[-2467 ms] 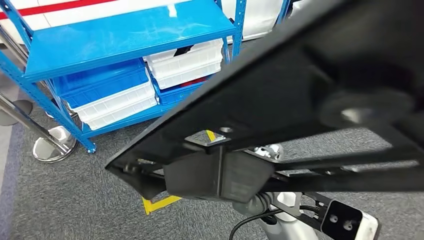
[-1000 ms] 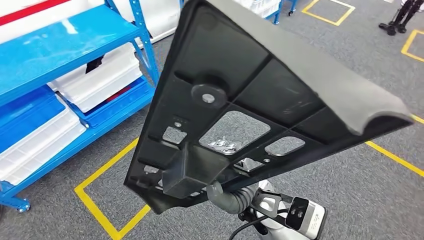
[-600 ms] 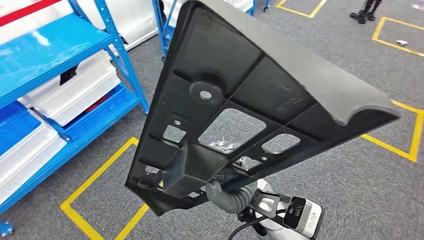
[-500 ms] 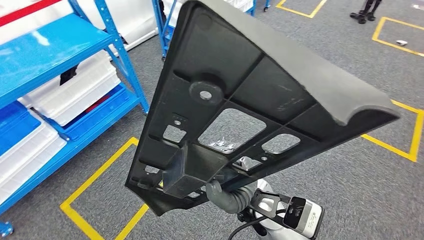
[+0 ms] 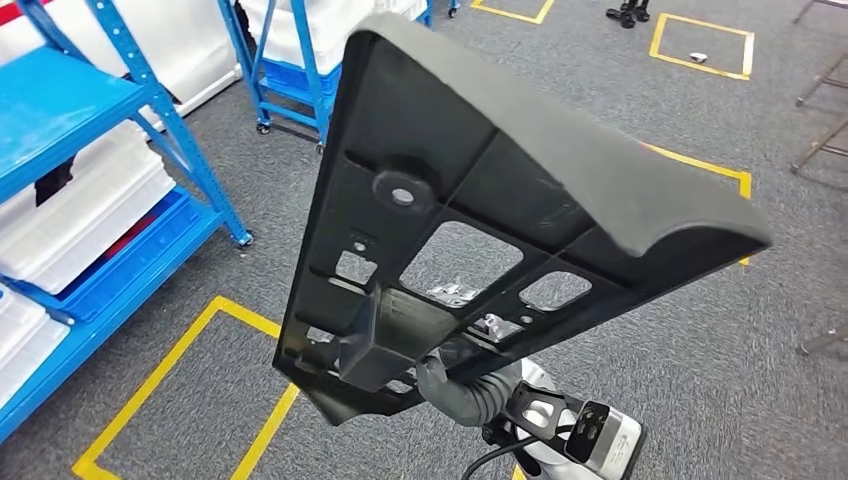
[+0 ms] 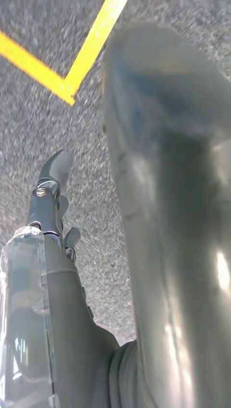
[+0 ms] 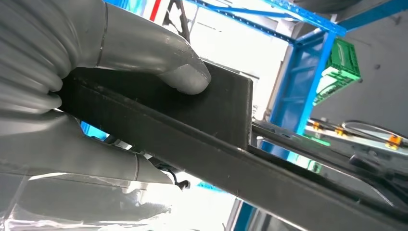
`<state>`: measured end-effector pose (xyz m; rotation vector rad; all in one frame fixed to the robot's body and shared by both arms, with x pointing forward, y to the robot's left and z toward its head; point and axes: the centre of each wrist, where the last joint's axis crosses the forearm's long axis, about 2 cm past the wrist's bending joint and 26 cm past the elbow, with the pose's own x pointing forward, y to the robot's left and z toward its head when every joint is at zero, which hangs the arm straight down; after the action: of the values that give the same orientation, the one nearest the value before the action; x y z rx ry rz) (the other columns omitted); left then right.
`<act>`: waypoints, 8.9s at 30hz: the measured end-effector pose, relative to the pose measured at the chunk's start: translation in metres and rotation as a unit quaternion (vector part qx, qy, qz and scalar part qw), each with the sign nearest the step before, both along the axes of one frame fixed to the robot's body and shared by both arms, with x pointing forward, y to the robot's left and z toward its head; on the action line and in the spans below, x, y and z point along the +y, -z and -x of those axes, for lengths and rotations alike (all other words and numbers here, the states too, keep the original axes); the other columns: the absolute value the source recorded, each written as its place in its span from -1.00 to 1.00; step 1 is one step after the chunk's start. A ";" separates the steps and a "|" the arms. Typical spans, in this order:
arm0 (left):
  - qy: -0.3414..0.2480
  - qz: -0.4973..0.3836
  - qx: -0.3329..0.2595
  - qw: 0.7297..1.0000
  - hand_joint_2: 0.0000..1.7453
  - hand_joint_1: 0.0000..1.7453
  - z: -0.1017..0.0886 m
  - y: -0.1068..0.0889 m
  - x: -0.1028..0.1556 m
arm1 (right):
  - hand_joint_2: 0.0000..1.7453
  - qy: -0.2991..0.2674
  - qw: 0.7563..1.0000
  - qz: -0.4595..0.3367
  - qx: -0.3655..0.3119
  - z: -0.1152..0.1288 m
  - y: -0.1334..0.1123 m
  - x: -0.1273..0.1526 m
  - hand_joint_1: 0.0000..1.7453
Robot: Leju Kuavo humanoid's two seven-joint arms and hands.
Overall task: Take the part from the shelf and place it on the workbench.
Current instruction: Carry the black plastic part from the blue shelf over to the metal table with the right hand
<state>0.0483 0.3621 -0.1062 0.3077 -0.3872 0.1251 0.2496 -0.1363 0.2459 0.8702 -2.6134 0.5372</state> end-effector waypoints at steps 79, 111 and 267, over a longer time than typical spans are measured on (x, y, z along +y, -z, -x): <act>0.010 -0.003 0.006 1.000 -1.00 -1.00 -0.002 0.002 -0.019 | 1.00 -0.023 0.998 0.058 0.004 -0.008 0.014 0.002 0.98; -0.017 0.005 0.008 1.000 -1.00 -1.00 -0.002 0.003 -0.032 | 1.00 -0.064 0.992 0.083 -0.075 -0.026 -0.026 0.014 0.98; -0.071 0.054 -0.056 0.994 -1.00 -1.00 -0.009 0.003 -0.037 | 1.00 0.009 0.995 0.076 -0.065 -0.029 -0.018 -0.012 0.98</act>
<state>0.0568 0.3254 -0.1088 0.2220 -0.4677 0.3023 0.2785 -0.1486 0.2643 0.7875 -2.6494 0.8020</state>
